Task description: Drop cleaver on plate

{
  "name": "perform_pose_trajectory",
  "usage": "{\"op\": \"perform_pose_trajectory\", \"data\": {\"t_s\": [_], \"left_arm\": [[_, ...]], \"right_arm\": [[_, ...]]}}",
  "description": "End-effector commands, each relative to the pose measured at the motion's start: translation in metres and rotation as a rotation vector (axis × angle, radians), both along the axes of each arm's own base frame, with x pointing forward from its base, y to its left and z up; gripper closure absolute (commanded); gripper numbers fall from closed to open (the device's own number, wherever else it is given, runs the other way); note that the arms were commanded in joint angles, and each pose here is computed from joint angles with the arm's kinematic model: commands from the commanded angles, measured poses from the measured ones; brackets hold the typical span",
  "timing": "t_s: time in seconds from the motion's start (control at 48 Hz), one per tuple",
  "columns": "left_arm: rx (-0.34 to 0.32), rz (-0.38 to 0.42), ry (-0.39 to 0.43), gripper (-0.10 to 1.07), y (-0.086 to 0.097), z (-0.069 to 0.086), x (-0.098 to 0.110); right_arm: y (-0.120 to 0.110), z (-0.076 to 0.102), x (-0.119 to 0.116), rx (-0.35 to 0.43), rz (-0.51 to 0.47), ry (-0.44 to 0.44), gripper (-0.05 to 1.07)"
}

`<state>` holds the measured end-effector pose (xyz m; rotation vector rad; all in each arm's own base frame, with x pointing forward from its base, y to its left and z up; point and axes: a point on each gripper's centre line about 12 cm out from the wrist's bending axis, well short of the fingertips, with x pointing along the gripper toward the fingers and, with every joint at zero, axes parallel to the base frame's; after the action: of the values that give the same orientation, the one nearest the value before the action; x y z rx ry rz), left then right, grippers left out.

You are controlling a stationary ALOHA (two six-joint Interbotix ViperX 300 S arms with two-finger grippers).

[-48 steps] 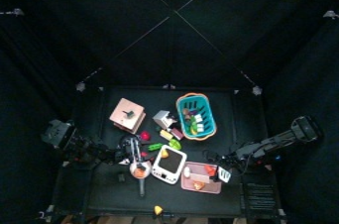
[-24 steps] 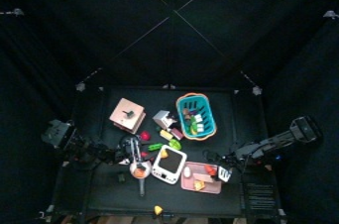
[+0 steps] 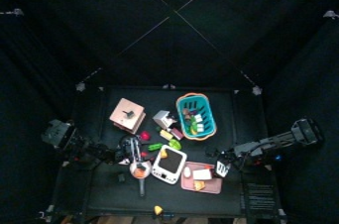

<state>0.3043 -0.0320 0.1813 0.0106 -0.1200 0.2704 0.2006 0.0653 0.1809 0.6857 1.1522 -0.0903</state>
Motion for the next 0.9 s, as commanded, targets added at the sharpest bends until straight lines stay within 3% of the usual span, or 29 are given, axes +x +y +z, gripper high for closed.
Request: {"op": "perform_pose_trajectory", "data": {"t_s": [0.0, 0.208, 0.396, 0.708, 0.875], "left_arm": [[-0.003, 0.000, -0.030, 0.08, 0.000, 0.007, 0.001], [-0.003, -0.001, -0.030, 0.08, 0.000, 0.007, 0.000], [-0.001, -0.002, -0.021, 0.08, 0.000, 0.005, -0.001], [-0.045, -0.050, 0.057, 0.07, -0.005, 0.007, -0.001], [-0.104, -0.074, 0.157, 0.07, -0.002, 0.005, 0.004]], "right_arm": [[0.000, 0.011, 0.006, 0.001, 0.000, -0.036, -0.01], [-0.002, 0.016, 0.009, -0.036, 0.026, -0.050, -0.01], [-0.011, 0.021, 0.020, -0.163, 0.073, -0.130, -0.01], [-0.026, 0.056, 0.066, -0.468, 0.233, -0.623, -0.01], [-0.041, 0.060, 0.082, -0.578, 0.289, -0.756, -0.01]]}}
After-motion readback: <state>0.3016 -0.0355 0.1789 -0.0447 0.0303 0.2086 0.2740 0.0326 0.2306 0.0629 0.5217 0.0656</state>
